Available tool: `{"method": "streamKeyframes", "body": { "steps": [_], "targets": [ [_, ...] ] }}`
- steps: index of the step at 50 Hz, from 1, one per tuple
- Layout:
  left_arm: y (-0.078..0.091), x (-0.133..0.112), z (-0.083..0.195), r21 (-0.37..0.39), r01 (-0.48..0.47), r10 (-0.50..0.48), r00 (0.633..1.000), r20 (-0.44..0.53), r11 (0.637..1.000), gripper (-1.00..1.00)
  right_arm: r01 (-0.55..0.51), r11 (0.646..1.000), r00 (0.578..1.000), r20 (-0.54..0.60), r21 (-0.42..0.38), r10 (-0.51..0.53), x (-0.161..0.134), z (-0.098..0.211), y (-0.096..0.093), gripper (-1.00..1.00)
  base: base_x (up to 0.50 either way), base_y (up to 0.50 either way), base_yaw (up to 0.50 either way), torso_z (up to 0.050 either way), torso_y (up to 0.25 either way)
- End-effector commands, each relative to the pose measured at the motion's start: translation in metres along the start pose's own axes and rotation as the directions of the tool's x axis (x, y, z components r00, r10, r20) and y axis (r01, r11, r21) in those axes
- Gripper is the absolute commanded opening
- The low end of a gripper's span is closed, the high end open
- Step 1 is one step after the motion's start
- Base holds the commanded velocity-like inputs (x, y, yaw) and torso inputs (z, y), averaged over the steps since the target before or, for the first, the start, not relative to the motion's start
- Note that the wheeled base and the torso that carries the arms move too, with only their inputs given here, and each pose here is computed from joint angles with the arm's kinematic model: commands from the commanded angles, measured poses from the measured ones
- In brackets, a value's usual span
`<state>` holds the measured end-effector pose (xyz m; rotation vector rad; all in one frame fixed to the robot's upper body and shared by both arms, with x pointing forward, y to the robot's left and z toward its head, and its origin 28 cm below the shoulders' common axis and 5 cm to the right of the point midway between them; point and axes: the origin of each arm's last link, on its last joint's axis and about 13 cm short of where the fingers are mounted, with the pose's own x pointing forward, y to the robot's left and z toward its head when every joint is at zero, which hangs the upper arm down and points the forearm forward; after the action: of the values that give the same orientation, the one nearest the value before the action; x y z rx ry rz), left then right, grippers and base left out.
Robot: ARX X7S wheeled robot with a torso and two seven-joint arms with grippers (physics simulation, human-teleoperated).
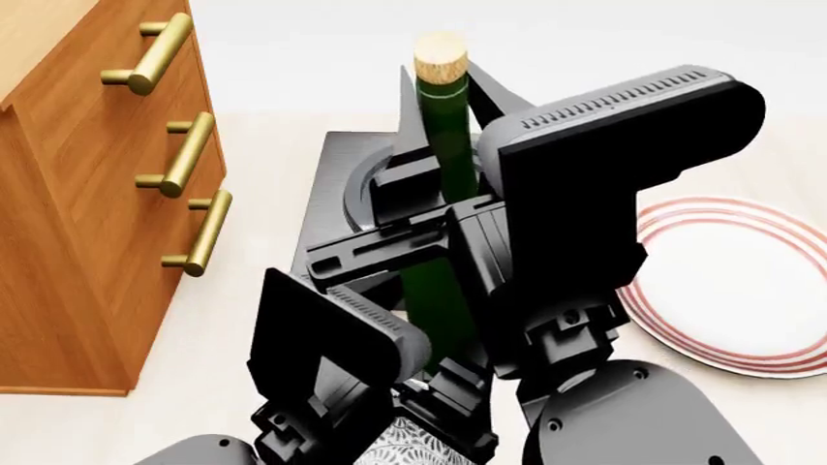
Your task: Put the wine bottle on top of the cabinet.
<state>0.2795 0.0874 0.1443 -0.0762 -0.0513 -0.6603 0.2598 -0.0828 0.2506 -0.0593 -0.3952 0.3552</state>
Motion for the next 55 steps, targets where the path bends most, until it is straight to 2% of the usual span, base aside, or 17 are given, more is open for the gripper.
{"method": "streamKeyframes", "body": {
  "steps": [1, 3, 4, 18, 25, 28, 34, 35, 38, 43, 45, 50, 55],
  "targets": [
    [0.001, 0.000, -0.002, -0.011, -0.010, 0.010, 1.000, -0.006, 1.000, -1.00, 0.017, 1.000, 1.000, 0.009, 0.005, -0.017, 0.000, 0.001, -0.002, -1.00, 0.00, 0.00, 0.00, 0.000, 0.000],
    [0.001, 0.000, -0.002, -0.011, -0.010, 0.010, 1.000, -0.006, 1.000, -1.00, 0.018, 1.000, 1.000, 0.009, 0.002, -0.018, 0.000, 0.001, -0.002, -1.00, 0.00, 0.00, 0.00, 0.000, 0.000],
    [0.001, 0.000, -0.002, -0.009, -0.011, 0.011, 1.000, -0.007, 1.000, -1.00, 0.010, 1.000, 1.000, 0.004, 0.015, -0.010, -0.001, 0.000, -0.001, 1.00, 0.00, 0.00, 0.00, 0.000, 0.000],
    [0.003, 0.003, 0.000, 0.005, -0.016, 0.016, 1.000, -0.011, 1.000, -1.00, 0.012, 0.999, 0.999, 0.031, 0.036, -0.013, -0.010, 0.006, 0.004, 1.00, 0.00, 0.00, 0.00, 0.001, 0.001],
    [0.011, 0.005, -0.003, 0.000, -0.051, 0.050, 0.998, -0.022, 0.999, -1.00, 0.062, 0.994, 0.995, 0.079, 0.090, -0.069, -0.038, 0.007, 0.010, 1.00, 0.00, 0.00, 0.00, 0.000, 0.000],
    [0.015, 0.005, -0.003, -0.001, -0.067, 0.067, 0.997, -0.023, 0.998, -1.00, 0.086, 0.993, 0.991, 0.095, 0.084, -0.094, -0.050, 0.009, 0.011, 1.00, 0.00, 0.00, 0.00, 0.000, 0.000],
    [0.022, 0.000, -0.001, 0.003, -0.096, 0.096, 0.995, -0.017, 0.995, -1.00, 0.153, 0.988, 0.979, 0.131, 0.007, -0.153, -0.068, 0.015, 0.011, 1.00, 0.00, 0.00, 0.00, 0.000, 0.002],
    [0.025, 0.000, 0.000, 0.005, -0.106, 0.106, 0.994, -0.014, 0.994, -1.00, 0.165, 0.986, 0.977, 0.135, 0.033, -0.168, -0.071, 0.015, 0.011, 1.00, 0.00, 0.00, 0.00, 0.000, 0.000],
    [0.033, -0.002, 0.002, 0.030, -0.134, 0.134, 0.991, -0.010, 0.991, -1.00, 0.190, 0.981, 0.973, 0.129, 0.034, -0.192, -0.082, 0.010, 0.011, 1.00, 0.00, 0.00, 0.00, 0.000, 0.000],
    [0.048, -0.007, 0.014, 0.053, -0.194, 0.194, 0.981, 0.008, 0.979, -1.00, 0.228, 0.972, 0.965, 0.119, 0.052, -0.233, -0.096, 0.000, 0.012, 1.00, 0.00, 0.00, 0.00, 0.002, 0.000],
    [0.048, -0.007, 0.014, 0.053, -0.194, 0.194, 0.981, 0.008, 0.979, -1.00, 0.234, 0.971, 0.964, 0.117, 0.052, -0.238, -0.097, -0.001, 0.012, 1.00, 0.00, 0.00, 0.00, 0.000, 0.005],
    [0.067, -0.010, 0.051, 0.112, -0.272, 0.264, 0.961, 0.080, 0.956, -1.00, 0.279, 0.960, 0.958, 0.056, 0.039, -0.281, -0.111, -0.030, 0.014, 1.00, 0.00, 0.00, 0.00, 0.000, 0.000],
    [0.078, -0.006, 0.078, 0.118, -0.343, 0.327, 0.935, 0.136, 0.932, -1.00, 0.292, 0.955, 0.956, 0.025, 0.055, -0.294, -0.115, -0.041, 0.014, 1.00, 0.00, 0.00, 0.00, 0.000, 0.000]
  ]
}}
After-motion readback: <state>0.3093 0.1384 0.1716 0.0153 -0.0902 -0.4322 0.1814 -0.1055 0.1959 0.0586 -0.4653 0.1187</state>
